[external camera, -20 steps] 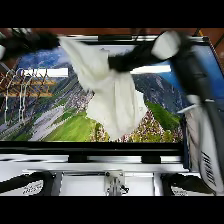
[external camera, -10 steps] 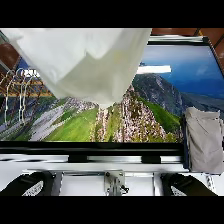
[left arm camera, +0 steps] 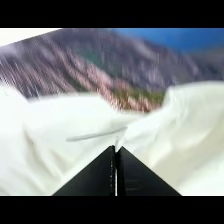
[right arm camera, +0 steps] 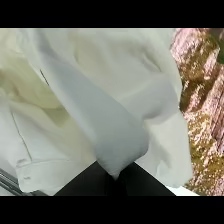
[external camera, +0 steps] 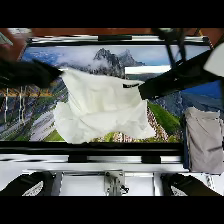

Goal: Fold the shirts.

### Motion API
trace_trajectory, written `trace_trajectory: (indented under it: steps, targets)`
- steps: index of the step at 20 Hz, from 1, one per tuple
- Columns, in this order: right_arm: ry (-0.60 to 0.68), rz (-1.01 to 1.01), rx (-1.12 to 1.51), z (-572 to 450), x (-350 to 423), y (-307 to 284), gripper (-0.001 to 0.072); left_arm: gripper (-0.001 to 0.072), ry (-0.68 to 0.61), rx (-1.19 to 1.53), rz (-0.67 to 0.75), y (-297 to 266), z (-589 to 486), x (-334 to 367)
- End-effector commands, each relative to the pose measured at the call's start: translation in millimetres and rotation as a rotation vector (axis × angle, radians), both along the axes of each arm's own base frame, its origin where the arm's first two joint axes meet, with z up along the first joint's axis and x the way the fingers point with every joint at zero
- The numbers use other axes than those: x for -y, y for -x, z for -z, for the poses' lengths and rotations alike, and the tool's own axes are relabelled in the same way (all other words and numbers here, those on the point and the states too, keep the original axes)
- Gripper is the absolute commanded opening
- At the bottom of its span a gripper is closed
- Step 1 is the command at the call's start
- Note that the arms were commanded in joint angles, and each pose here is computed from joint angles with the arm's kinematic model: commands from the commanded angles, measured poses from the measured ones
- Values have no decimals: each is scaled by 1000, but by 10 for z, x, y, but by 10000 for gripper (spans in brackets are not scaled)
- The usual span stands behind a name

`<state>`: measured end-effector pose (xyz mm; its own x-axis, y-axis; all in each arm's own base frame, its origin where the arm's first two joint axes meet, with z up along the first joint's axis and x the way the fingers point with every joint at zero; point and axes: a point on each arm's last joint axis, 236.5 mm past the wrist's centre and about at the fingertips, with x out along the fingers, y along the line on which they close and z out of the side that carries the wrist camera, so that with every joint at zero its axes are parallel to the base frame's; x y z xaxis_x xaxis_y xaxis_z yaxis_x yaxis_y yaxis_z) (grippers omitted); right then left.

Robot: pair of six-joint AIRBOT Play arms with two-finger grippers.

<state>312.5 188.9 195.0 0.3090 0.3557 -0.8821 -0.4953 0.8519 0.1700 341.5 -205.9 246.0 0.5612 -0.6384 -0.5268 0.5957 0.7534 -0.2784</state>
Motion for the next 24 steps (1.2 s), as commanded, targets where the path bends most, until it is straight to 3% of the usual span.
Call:
trace_trajectory:
  steps: [1,4,5,7,8,11,14,18,19,21,24]
  targets:
    - [116,-15,-140,638,49,-113,87,57,-35,-241,8,217,1325,200]
    - [75,-48,-214,848,-146,-137,87,60,-145,-223,109,382,1839,286]
    - [75,-43,-231,894,-159,-140,87,131,-205,-167,160,359,1865,245]
    - [75,-33,-244,932,-168,-149,87,547,-296,-32,220,220,1790,155]
    - [72,-34,-246,930,-175,-145,87,619,-308,26,211,111,1724,133]
    - [35,-34,-265,906,-254,-104,87,601,-313,94,191,-125,1780,233]
    - [19,-33,-275,895,-288,-83,87,601,-332,-93,271,51,2334,327]
    - [15,-32,-277,898,-301,-85,87,601,-180,-324,428,486,2563,528]
    - [12,-30,-281,897,-305,-79,87,599,-173,-347,418,468,2613,495]
    - [-3,-36,-291,885,-340,-54,87,485,-160,-351,360,321,2655,393]
    - [-10,-36,-289,879,-355,-58,87,449,-118,-352,151,-84,2675,163]
